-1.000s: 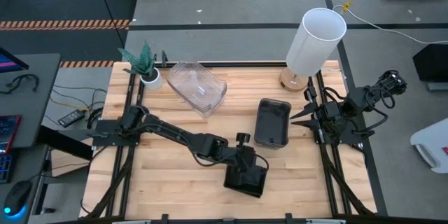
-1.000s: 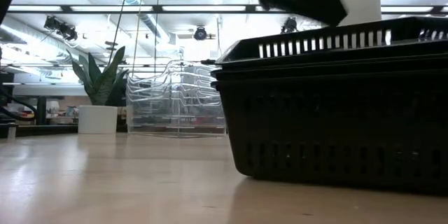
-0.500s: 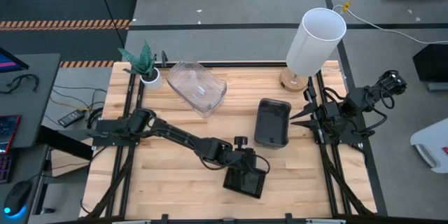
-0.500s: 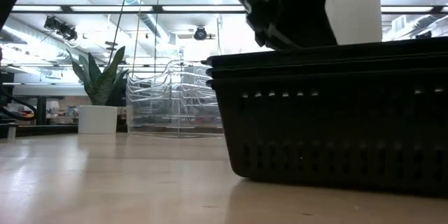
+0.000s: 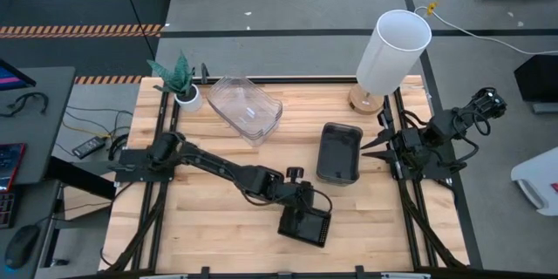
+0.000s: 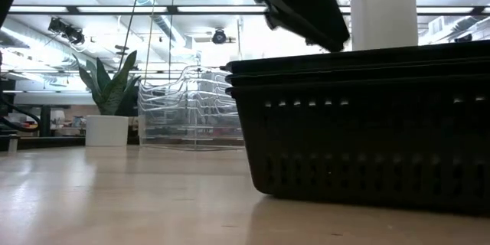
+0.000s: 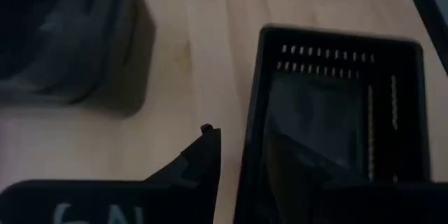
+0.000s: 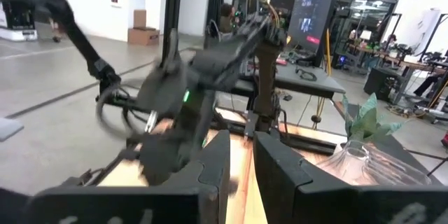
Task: Stack baskets by color
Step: Return to Home Position
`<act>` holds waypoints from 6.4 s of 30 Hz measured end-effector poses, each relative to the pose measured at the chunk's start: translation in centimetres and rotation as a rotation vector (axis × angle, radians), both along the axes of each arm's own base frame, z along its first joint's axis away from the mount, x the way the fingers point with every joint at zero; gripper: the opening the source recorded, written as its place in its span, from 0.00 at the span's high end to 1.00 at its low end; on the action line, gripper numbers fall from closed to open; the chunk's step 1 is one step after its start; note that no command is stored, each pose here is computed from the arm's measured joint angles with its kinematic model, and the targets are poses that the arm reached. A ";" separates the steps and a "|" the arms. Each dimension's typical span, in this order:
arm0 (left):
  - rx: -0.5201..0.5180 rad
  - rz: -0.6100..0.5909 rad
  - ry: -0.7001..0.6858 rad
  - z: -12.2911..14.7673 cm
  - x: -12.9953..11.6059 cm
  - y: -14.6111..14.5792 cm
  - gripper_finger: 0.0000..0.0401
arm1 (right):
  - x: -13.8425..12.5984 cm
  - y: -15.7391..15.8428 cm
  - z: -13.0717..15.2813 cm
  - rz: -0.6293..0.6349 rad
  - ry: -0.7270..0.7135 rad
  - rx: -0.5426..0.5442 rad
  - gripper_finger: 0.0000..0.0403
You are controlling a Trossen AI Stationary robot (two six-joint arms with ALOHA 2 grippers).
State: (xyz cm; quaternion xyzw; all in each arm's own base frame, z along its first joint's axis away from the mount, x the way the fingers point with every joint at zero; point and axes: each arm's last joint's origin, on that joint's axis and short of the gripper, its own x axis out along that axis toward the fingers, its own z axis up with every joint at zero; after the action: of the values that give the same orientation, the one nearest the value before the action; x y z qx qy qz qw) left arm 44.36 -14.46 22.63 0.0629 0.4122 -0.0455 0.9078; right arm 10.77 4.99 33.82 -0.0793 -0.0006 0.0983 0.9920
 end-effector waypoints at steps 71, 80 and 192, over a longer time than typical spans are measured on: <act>-0.119 0.274 -0.753 -0.4 -23.3 12.1 0.71 | -2.0 -1.6 -15.4 -0.050 -0.131 0.275 0.82; -0.187 0.377 -0.839 -2.9 -27.6 13.3 0.71 | -1.9 -1.7 -15.4 -0.106 -0.138 0.244 0.82; -0.037 0.381 -0.989 -4.7 -34.1 14.0 0.85 | -2.0 -1.9 -15.1 -0.183 -0.197 0.015 0.82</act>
State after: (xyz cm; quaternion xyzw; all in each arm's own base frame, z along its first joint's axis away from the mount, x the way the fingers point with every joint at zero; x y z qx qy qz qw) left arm 10.23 -0.44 17.95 -0.0149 -0.0622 0.1480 0.9869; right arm 8.79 3.08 18.71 -0.0811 -0.0914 -0.0006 0.9925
